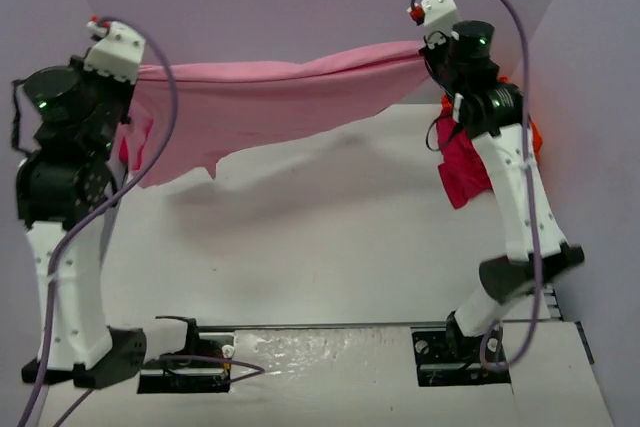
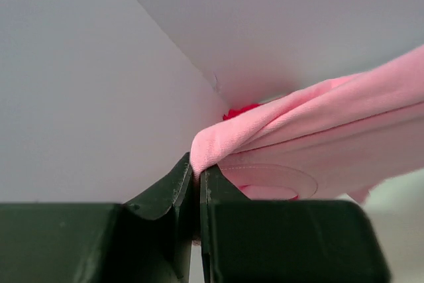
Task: Fold and stack the t-shirts
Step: Flatten the tshirt out
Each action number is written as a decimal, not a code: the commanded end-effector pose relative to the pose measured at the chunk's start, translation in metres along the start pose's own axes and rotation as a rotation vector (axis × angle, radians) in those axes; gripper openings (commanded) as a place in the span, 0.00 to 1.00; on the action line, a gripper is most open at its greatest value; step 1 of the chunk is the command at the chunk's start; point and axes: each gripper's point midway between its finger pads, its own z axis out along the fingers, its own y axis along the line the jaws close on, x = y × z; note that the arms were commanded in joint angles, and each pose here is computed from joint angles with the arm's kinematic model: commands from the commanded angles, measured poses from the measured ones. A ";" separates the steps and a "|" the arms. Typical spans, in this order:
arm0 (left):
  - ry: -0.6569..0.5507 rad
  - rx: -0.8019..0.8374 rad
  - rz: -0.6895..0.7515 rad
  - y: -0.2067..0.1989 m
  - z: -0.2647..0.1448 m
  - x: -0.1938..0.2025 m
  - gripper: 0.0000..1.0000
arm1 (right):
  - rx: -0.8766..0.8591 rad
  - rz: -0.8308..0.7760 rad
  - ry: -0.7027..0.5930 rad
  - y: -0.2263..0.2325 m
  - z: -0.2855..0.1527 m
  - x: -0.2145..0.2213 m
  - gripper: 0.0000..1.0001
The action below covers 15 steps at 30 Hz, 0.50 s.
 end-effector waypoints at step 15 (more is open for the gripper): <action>-0.337 0.036 -0.115 0.040 -0.179 -0.074 0.00 | -0.189 0.066 -0.358 -0.011 -0.211 -0.003 0.00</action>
